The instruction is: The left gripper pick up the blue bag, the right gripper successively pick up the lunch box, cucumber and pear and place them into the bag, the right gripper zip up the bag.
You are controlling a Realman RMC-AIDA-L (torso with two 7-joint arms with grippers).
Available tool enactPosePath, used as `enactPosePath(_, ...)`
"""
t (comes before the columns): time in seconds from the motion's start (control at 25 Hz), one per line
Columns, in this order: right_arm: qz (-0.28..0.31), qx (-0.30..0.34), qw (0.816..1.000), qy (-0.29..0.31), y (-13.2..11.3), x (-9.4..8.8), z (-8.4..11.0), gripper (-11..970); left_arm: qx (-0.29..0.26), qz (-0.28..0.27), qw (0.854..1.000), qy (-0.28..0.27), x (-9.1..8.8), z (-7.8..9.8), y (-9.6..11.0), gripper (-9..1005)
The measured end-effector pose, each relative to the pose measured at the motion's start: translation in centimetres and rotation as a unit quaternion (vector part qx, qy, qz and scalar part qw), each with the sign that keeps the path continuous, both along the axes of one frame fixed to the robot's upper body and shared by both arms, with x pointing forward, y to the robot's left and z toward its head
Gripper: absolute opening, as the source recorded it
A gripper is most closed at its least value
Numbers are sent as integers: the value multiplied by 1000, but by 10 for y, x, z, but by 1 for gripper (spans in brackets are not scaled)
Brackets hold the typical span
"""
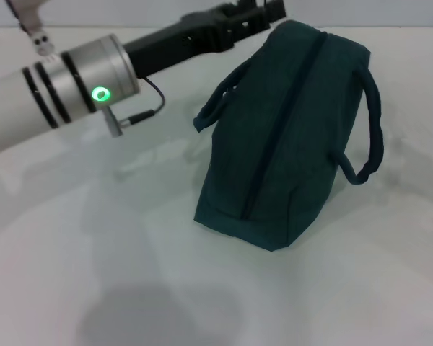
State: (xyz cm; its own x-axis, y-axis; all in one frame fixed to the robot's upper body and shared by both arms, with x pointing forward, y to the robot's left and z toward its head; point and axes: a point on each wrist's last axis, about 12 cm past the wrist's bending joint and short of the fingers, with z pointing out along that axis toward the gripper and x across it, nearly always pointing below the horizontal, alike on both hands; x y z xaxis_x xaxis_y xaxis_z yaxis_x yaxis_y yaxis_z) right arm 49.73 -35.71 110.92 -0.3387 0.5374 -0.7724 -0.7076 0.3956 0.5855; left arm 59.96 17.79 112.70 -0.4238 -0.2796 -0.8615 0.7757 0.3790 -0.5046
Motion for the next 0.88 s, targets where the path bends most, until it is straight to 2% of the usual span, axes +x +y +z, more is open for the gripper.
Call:
enactPosePath(0.24, 83, -78, 987, -112, 15, -2, 17, 693, 26, -53, 996, -68, -11, 22, 29, 622)
enactPosePath(0.32, 111, -98, 977, -153, 21, -3, 22, 718, 39, -72, 993, -87, -17, 28, 40, 848)
enactPosePath(0.44, 139, -120, 962, -202, 27, -7, 27, 756, 45, -100, 988, -111, -28, 37, 58, 869)
enactPosePath(0.48, 146, -126, 958, -212, 29, -8, 28, 767, 46, -115, 984, -126, -37, 40, 71, 875)
enactPosePath(0.6, 169, -153, 946, -230, 38, -9, 28, 800, 50, -123, 980, -150, -52, 40, 88, 888)
enactPosePath(0.72, 186, -174, 935, -246, 45, -10, 25, 832, 57, -137, 973, -176, -71, 33, 99, 886)
enactPosePath(0.88, 215, -203, 917, -268, 58, -15, 17, 876, 69, -166, 967, -182, -90, 21, 103, 884)
